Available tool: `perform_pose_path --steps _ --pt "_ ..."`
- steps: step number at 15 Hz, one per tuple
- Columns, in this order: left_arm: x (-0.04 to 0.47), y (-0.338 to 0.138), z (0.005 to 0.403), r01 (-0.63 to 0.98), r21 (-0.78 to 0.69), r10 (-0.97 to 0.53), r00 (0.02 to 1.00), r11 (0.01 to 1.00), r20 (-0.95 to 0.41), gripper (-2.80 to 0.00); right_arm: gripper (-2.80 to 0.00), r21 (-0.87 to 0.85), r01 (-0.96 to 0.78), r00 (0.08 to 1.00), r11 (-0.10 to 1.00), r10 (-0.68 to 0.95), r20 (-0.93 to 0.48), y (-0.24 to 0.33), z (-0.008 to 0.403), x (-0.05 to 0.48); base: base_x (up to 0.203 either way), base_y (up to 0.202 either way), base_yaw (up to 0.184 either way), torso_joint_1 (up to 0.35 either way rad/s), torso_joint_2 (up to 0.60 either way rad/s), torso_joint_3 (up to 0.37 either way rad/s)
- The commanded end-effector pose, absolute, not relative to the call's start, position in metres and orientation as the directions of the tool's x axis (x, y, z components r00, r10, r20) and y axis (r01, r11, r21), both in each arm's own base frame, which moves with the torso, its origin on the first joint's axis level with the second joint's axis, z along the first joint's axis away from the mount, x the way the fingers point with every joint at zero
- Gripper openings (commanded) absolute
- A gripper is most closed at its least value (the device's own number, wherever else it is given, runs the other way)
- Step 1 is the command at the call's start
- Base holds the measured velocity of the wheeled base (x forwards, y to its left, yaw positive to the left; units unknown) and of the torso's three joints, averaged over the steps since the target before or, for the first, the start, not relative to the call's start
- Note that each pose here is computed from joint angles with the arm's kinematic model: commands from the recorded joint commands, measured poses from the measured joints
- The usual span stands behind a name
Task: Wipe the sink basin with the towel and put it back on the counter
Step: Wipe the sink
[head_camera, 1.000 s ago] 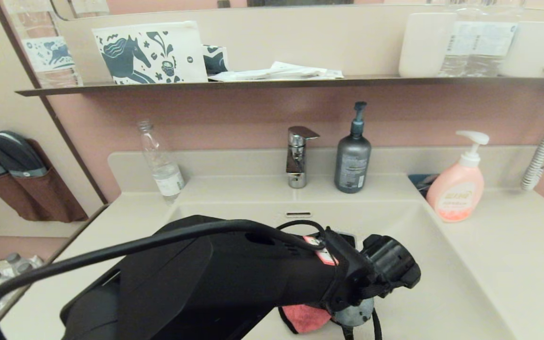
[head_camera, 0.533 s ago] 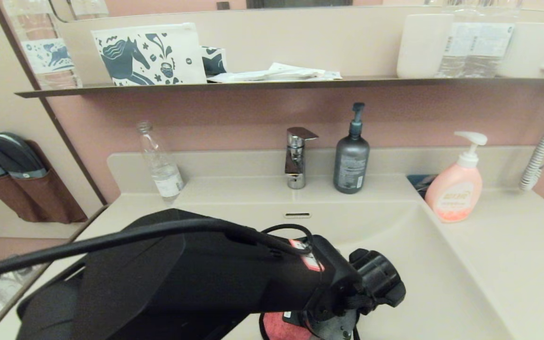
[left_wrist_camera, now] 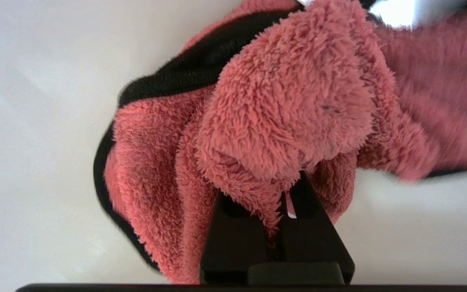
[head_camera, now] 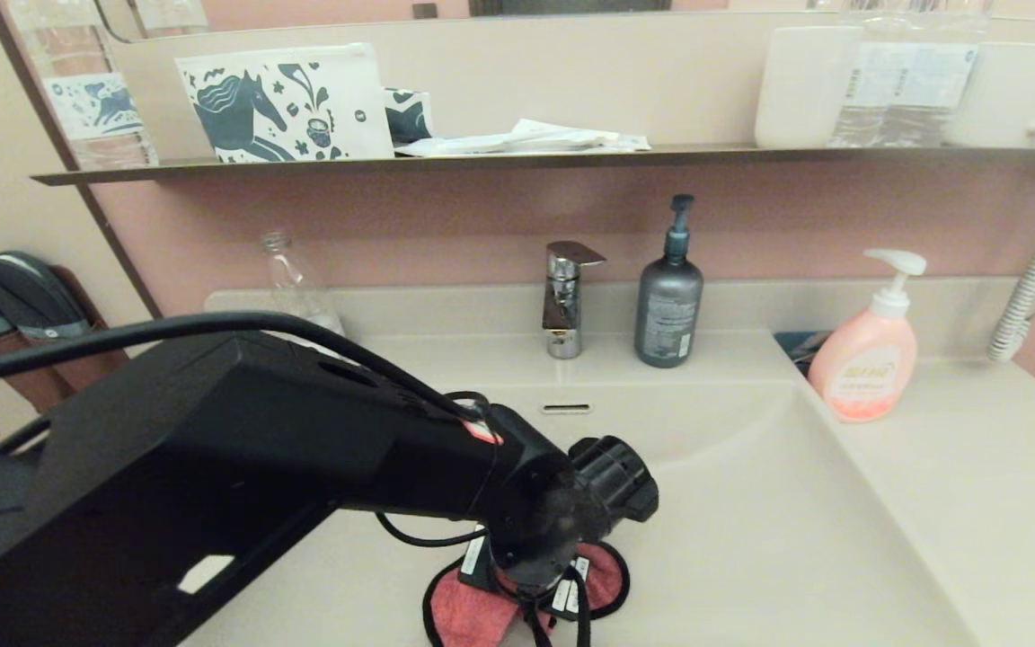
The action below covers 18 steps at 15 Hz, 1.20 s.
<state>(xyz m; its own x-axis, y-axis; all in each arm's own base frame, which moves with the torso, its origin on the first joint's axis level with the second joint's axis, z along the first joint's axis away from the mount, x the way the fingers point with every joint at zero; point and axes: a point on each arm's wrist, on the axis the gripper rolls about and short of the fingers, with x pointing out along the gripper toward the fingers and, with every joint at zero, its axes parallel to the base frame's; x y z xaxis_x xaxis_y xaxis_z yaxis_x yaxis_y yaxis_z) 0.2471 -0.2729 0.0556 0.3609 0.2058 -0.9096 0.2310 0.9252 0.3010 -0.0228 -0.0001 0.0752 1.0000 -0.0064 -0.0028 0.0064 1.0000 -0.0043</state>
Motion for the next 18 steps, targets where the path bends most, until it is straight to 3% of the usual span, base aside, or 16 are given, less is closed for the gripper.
perform_pose_path --steps 1,8,18 --pt "0.271 -0.254 0.05 0.201 0.3 0.195 0.418 0.932 -0.887 -2.8 -2.8 -0.005 0.006 1.0 1.0 -0.006 -0.005 0.0 0.075 -0.023 0.0 0.0 0.0 0.0 0.0 0.0" --pt "0.314 -0.23 0.043 0.19 0.3 0.154 0.545 0.935 -0.824 -2.8 -2.8 -0.005 0.006 1.0 1.0 -0.006 -0.005 0.0 0.075 -0.023 0.0 0.0 0.0 0.0 0.0 0.0" --pt "0.306 -0.298 0.045 0.212 0.176 0.005 0.626 0.961 -0.78 -2.8 -2.8 -0.005 0.006 1.0 1.0 -0.006 -0.005 0.0 0.075 -0.023 0.0 0.0 0.0 0.0 0.0 0.0"
